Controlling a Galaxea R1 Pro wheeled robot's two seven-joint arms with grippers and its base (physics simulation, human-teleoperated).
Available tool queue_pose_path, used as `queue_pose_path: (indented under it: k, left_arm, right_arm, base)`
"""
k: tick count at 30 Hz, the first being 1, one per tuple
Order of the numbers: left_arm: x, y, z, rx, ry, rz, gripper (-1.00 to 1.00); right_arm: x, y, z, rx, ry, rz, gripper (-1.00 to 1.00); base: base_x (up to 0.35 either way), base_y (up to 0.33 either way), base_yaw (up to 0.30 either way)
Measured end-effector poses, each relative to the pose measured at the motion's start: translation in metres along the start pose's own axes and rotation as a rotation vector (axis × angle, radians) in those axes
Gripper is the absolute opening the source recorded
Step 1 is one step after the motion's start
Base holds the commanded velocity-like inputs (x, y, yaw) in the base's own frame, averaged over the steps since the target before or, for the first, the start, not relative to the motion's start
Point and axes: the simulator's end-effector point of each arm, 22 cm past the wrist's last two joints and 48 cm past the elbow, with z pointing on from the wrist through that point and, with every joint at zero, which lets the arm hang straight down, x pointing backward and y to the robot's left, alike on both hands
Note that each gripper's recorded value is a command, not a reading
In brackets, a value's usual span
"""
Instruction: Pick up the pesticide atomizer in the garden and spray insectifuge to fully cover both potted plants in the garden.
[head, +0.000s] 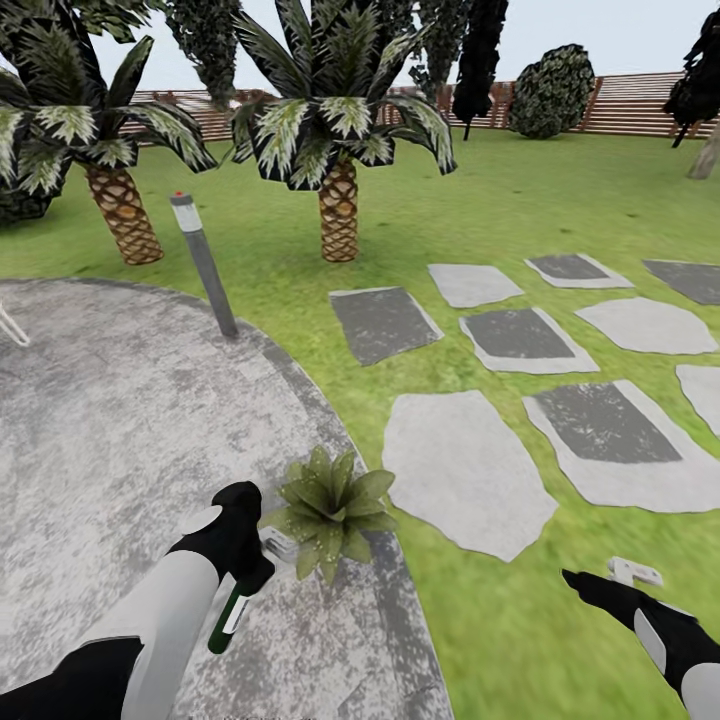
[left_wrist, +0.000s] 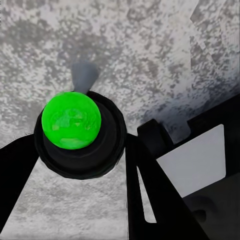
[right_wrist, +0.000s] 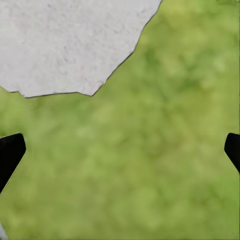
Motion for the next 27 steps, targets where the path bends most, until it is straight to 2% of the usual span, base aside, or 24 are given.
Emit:
queue_pose_path:
  k: [5, 14, 27]
  left_arm:
    - [0.0, 0.0001, 0.0, -0.001, 0.0, 0.001, -1.0]
    - [-0.0001, 0.0001, -0.0001, -0.001, 0.0, 0.002, -1.0]
    - [0.0002, -0.0002, 0.0027, 0.003, 0.004, 0.001, -1.0]
  right_arm:
    - [0.0, 0.0, 0.0, 0.0, 0.0, 0.0, 1.0]
    - [0.0, -0.0002, -0.0001, 0.0, 0.0, -0.001, 1.0]
    - [0.0027, -0.0007, 0.0013, 0.002, 0.006, -0.002, 1.0]
  base:
    - [0.009, -0.052, 0.239]
    - [0.085, -0.316, 0.052]
    - [0.008, -0.25, 0.221]
